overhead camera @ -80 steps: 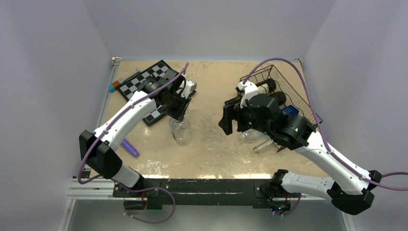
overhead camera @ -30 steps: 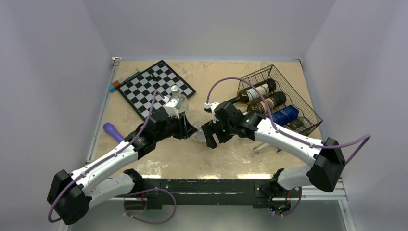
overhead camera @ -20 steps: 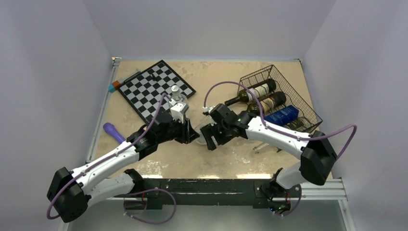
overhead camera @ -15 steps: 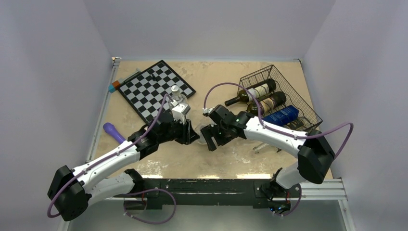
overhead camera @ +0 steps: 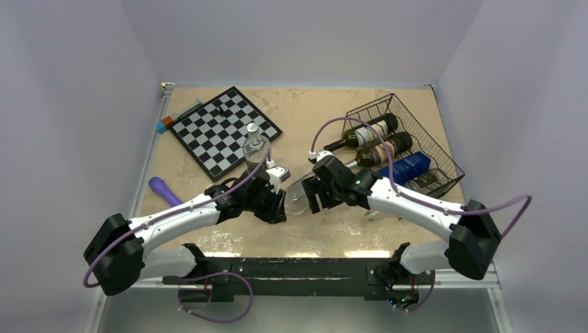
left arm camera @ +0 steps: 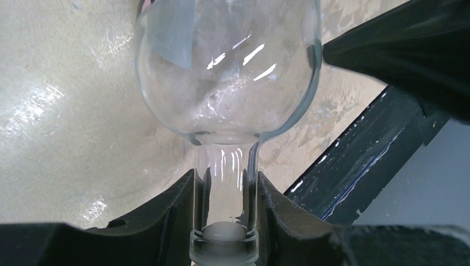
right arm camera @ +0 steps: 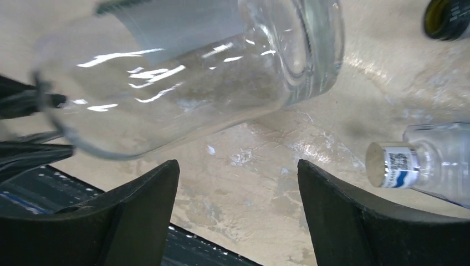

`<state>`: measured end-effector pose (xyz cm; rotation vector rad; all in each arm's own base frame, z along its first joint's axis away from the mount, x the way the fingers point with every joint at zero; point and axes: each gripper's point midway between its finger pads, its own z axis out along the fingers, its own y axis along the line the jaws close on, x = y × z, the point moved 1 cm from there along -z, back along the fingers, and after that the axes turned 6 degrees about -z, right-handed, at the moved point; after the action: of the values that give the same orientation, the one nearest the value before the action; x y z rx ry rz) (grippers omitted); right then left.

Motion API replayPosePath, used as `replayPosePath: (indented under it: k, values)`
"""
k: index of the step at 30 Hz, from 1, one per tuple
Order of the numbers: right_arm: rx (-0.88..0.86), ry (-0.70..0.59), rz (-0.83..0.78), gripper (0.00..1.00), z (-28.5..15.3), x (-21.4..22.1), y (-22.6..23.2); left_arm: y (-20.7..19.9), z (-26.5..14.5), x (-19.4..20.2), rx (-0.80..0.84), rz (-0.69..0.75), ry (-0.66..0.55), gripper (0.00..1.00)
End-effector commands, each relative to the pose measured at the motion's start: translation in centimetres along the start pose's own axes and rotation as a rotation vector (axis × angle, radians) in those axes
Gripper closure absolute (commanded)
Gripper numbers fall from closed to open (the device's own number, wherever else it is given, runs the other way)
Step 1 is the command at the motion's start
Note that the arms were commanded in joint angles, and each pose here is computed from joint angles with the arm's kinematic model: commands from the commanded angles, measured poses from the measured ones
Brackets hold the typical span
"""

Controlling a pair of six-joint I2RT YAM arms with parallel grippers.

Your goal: Put the wine bottle on the wine rack

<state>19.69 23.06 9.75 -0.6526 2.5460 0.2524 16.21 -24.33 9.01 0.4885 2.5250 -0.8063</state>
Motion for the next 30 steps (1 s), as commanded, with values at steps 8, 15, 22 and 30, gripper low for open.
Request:
replayPosePath:
  k: [8,15,22,30]
  values:
    - [-0.004,-0.348,0.079,0.16,-6.6,-5.5,-1.1,1.1,3.6,1.0,-0.154,0.076,0.078,1.00]
    - [-0.001,-0.350,0.089,0.16,-7.3,-5.1,-1.4,1.9,4.8,0.4,-0.219,0.148,-0.030,1.00]
    - [-0.004,-0.350,0.092,0.16,-7.6,-4.7,-1.5,2.4,5.9,0.3,-0.251,0.160,-0.028,0.98]
    - [0.004,-0.361,0.097,0.16,-8.2,-4.5,-1.9,2.7,6.6,-0.4,-0.279,0.184,-0.037,0.60]
